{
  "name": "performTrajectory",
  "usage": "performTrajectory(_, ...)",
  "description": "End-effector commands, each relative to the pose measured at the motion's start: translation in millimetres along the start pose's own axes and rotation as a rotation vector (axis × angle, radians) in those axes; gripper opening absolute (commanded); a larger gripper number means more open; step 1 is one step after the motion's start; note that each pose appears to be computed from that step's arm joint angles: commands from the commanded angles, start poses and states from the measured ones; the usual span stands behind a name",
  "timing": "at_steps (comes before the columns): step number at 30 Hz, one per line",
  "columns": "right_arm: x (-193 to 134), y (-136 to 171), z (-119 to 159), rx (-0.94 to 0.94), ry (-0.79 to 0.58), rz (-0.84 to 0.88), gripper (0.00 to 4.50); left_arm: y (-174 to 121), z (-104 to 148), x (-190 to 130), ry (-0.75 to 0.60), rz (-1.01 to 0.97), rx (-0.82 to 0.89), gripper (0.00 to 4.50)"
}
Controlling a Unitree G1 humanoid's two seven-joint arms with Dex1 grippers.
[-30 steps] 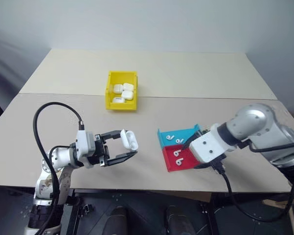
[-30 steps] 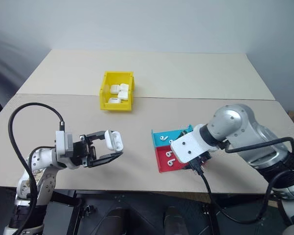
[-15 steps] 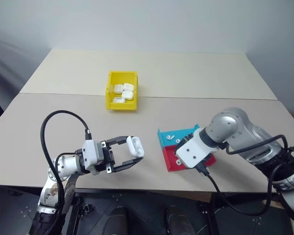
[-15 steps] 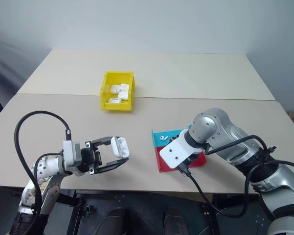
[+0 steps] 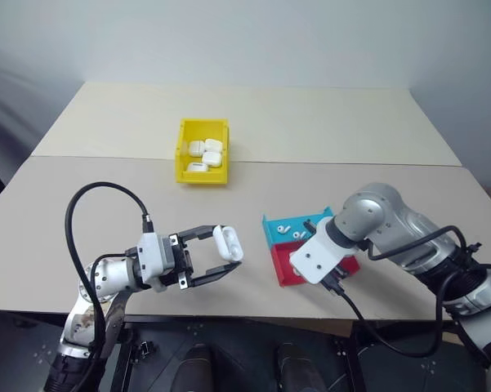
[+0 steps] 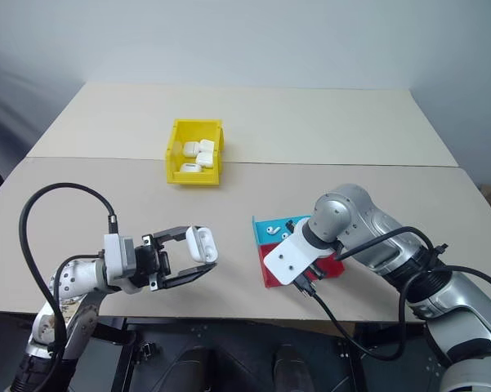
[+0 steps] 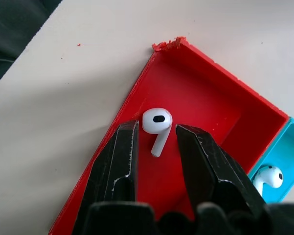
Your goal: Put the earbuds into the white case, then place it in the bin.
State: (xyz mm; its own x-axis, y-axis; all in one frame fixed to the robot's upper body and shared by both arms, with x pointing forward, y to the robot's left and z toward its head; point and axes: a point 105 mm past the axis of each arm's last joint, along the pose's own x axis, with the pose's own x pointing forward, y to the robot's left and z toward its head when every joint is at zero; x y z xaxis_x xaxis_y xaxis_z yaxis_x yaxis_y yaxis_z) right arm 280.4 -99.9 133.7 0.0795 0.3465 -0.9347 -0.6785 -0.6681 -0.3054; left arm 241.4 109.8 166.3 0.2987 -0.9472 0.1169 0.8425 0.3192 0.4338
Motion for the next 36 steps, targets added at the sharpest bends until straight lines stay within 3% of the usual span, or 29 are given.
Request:
performTrajectory(1, -3, -3, 4, -0.052, 0.022, 0.022, 1.58, 0, 9, 4, -0.023, -0.012, 0.032, 2.78)
performTrajectory(30, 8, 0, -3, -0.027, 0.056, 0.085, 1.58, -2, 2, 3, 0.014, -0.005, 0.039, 2.78)
performTrajectory(33, 8, 1, -2, -0.035, 0.050, 0.091, 0.99, -2, 1, 3, 0.027, -0.013, 0.031, 2.78)
performTrajectory(36, 8, 1, -1, -0.031, 0.051, 0.080, 0.99, -2, 1, 3, 0.029, -0.013, 0.029, 2.78)
